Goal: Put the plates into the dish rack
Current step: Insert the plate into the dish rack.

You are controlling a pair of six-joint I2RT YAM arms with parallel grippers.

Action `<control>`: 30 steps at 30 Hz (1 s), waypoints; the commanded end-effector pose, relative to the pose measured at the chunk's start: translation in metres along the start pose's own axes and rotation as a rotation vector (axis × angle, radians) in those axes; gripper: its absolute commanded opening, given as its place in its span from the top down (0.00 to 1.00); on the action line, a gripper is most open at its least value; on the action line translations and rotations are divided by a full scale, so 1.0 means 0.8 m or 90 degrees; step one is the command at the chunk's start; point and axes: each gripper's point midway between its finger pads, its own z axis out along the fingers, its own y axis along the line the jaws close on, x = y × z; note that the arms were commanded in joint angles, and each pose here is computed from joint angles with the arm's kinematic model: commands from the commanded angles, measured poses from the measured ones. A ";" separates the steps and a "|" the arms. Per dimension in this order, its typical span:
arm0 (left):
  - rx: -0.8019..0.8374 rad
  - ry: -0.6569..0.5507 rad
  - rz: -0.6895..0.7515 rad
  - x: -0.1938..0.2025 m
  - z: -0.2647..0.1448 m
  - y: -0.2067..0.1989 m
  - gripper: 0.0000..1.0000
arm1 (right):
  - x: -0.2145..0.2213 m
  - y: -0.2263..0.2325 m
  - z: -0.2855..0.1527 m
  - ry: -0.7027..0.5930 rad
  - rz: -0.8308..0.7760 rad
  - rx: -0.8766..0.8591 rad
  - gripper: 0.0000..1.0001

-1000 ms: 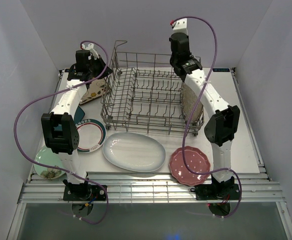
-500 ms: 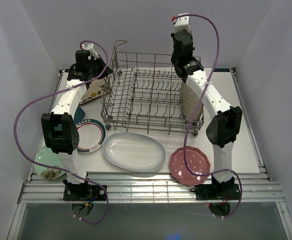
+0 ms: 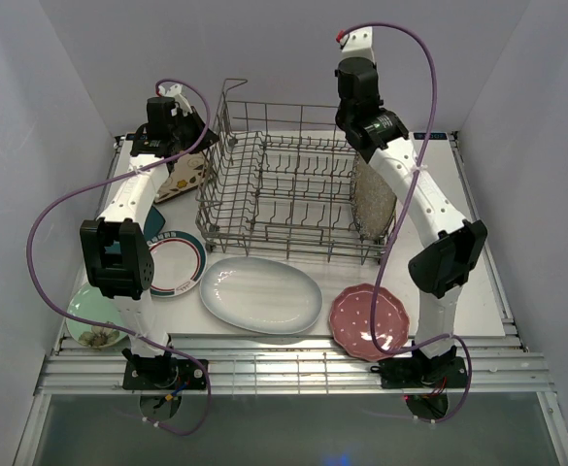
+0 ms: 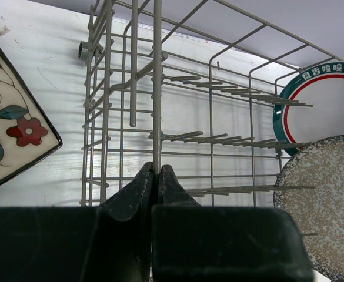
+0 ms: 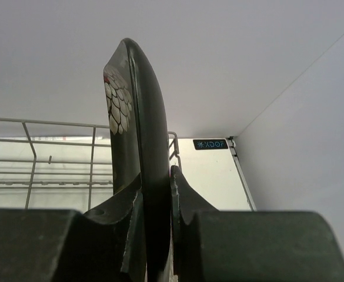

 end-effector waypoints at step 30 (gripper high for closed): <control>0.000 0.041 -0.003 0.026 -0.025 -0.001 1.00 | 0.040 0.012 0.008 0.059 0.032 0.021 0.92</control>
